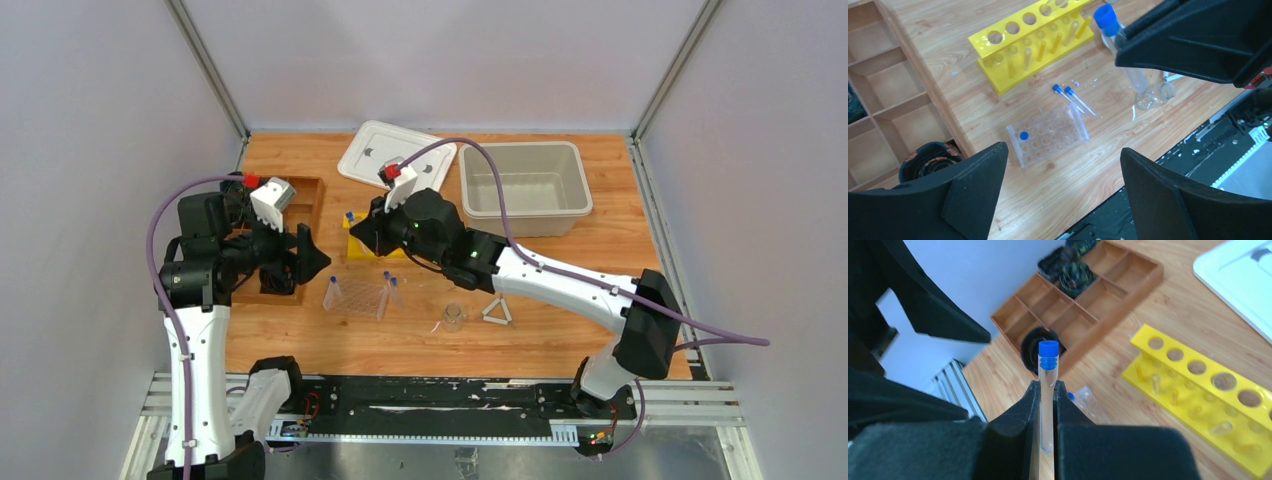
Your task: Organize the chemistry lab equipment
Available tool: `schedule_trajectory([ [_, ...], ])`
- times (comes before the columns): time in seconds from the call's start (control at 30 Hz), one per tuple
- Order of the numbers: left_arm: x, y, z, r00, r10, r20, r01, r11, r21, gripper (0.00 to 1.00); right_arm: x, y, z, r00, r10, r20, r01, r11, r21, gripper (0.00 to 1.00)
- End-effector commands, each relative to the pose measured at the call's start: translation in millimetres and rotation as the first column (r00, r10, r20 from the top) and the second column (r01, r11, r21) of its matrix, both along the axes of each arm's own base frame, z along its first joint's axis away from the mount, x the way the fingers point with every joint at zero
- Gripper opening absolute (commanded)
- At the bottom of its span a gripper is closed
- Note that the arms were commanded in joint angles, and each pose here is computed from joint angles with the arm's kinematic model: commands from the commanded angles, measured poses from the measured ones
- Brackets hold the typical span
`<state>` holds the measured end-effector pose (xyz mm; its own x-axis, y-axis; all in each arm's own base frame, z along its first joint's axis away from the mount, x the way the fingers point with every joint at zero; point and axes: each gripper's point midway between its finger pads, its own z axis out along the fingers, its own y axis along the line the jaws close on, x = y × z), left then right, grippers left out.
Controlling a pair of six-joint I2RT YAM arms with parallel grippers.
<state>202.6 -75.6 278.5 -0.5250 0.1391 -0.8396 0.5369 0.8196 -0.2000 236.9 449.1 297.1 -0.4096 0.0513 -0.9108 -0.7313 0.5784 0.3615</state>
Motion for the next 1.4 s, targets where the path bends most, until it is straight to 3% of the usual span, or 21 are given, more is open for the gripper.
schedule_trajectory([
  [0.0,-10,-17,9,0.997,-0.079,0.022,0.081,0.994,-0.077,0.87,-3,23,41,1.000,0.012,0.016,-0.015,0.982,0.188,0.00],
  [0.23,-14,-33,16,0.988,-0.152,-0.010,0.148,0.971,-0.187,0.74,-8,45,57,0.999,0.039,-0.024,-0.029,0.937,0.349,0.00],
  [0.57,-6,-32,10,0.987,-0.150,-0.055,0.136,0.969,-0.204,0.59,-26,67,64,0.992,0.116,-0.052,-0.082,0.898,0.431,0.00],
  [0.73,-1,-30,6,0.987,-0.141,-0.074,0.124,0.972,-0.198,0.43,-27,63,62,0.993,0.105,-0.049,-0.073,0.896,0.438,0.00],
  [0.9,2,-25,0,0.989,-0.120,-0.089,0.103,0.979,-0.176,0.19,-27,60,62,0.995,0.096,-0.032,-0.073,0.899,0.433,0.00],
  [0.97,4,-23,-2,0.990,-0.112,-0.088,0.097,0.982,-0.162,0.10,-26,58,60,0.995,0.092,-0.034,-0.069,0.903,0.423,0.09],
  [1.03,4,-21,-3,0.991,-0.107,-0.081,0.094,0.985,-0.146,0.05,-24,54,58,0.996,0.078,-0.044,-0.053,0.912,0.406,0.31],
  [1.13,3,-20,-3,0.992,-0.112,-0.059,0.104,0.987,-0.123,0.03,-14,49,56,0.995,0.064,-0.081,-0.033,0.939,0.341,0.50],
  [1.37,-6,-21,3,0.988,-0.149,0.031,0.151,0.986,-0.072,0.02,-8,51,51,0.977,0.165,-0.137,-0.136,0.970,0.200,0.55],
])
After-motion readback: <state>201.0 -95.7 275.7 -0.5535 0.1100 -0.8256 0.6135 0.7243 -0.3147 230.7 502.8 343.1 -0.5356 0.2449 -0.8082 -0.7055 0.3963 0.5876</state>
